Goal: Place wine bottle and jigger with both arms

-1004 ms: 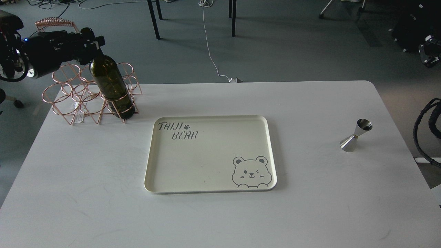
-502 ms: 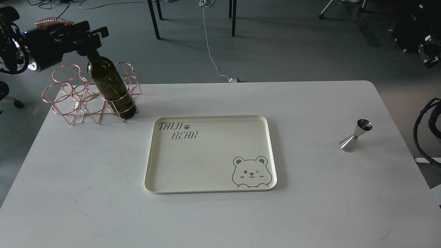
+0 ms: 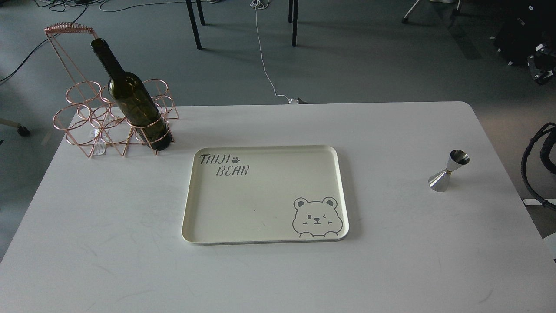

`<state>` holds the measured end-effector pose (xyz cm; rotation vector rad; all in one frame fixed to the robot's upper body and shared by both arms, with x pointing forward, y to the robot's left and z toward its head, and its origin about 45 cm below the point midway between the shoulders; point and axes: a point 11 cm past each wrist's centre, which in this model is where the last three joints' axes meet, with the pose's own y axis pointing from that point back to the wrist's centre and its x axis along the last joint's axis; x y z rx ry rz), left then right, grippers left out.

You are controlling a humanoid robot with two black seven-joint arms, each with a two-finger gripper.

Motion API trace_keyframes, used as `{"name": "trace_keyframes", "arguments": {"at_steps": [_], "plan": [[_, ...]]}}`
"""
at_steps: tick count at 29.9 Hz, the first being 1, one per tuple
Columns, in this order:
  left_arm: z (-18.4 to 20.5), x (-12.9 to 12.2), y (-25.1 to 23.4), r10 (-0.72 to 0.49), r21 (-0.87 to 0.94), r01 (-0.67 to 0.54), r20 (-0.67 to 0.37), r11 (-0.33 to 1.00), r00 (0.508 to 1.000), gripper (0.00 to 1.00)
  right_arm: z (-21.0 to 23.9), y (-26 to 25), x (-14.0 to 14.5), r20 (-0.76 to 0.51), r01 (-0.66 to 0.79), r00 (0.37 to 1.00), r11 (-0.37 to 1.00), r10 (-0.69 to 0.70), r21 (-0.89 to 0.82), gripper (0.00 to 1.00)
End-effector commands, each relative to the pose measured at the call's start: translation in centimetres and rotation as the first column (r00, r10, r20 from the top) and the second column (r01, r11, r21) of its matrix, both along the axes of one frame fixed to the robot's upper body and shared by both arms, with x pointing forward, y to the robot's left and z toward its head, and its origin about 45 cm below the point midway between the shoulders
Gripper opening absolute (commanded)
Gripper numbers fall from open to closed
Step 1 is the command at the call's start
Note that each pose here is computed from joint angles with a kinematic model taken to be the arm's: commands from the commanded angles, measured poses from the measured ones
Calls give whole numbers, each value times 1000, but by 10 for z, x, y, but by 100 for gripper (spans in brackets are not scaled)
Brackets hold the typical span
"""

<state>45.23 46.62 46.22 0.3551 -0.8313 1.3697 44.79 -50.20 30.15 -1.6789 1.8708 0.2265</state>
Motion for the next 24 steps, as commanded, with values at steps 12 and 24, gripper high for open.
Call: {"name": "trace_keyframes", "arguments": {"at_steps": [12,24], "plan": [[-30,-7,73,115,-748,-53,31,661,993,98,-6,-20,-7,-16,70,997,997,-70,-17,99],[-113,-22,92,82,-954,-62,-40,294,996,98,-14,-8,-1,-45,36,998,999,-35,35,99]]}}
